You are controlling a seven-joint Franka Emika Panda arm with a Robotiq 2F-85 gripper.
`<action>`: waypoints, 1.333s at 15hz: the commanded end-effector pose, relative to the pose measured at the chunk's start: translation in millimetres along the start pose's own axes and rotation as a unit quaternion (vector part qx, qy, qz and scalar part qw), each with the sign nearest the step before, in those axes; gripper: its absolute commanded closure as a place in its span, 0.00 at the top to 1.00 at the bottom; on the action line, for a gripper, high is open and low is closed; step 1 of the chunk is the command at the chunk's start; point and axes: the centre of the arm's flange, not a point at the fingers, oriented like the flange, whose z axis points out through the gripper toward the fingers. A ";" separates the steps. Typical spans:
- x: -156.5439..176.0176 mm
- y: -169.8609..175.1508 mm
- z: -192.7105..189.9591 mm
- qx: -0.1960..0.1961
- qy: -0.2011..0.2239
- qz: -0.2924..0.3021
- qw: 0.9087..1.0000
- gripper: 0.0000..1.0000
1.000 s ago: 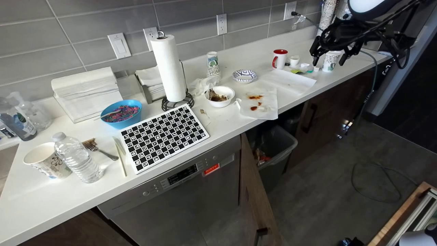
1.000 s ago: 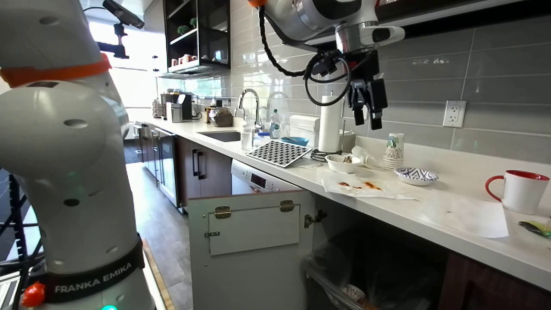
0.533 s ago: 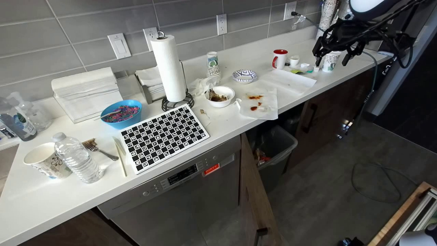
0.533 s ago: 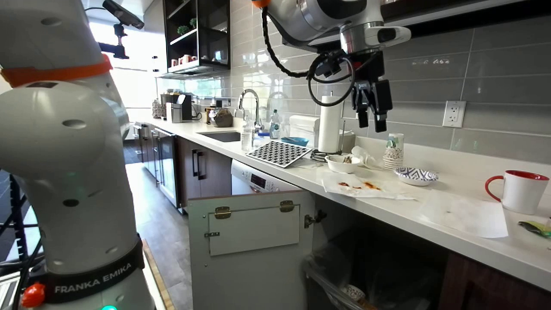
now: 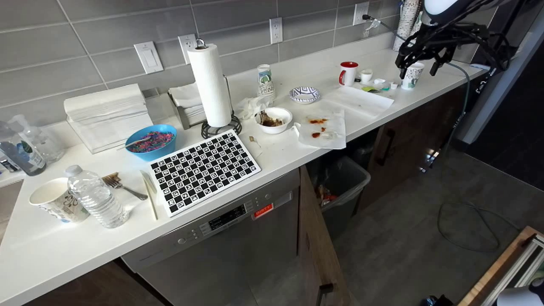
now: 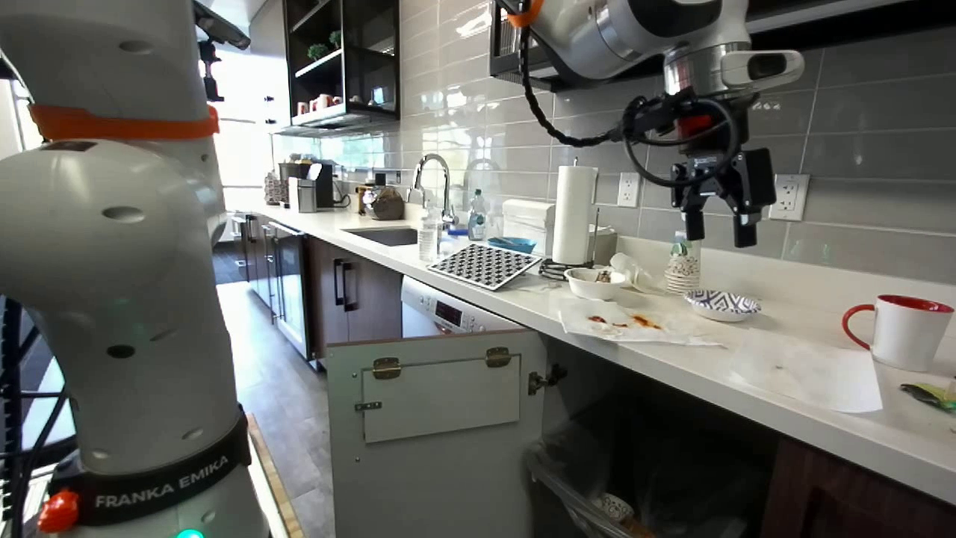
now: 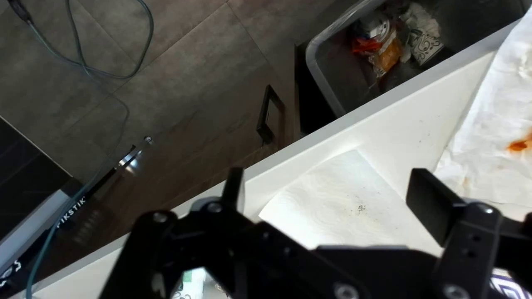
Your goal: Put the white item in the bin
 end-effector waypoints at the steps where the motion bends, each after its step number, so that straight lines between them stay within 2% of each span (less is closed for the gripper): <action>1: 57.9 4.0 22.5 -0.019 -0.021 -0.043 0.999 1.00; 10: 140.1 14.1 87.5 -0.037 -0.022 -0.104 0.994 1.00; 12: 153.2 14.3 106.2 -0.029 -0.017 -0.102 0.994 1.00; 13: 120.8 15.0 89.7 -0.038 -0.014 -0.098 0.994 1.00; 15: 124.7 15.0 99.1 -0.041 -0.016 -0.099 0.994 1.00; 20: 125.6 14.7 89.7 -0.039 -0.010 -0.099 0.994 1.00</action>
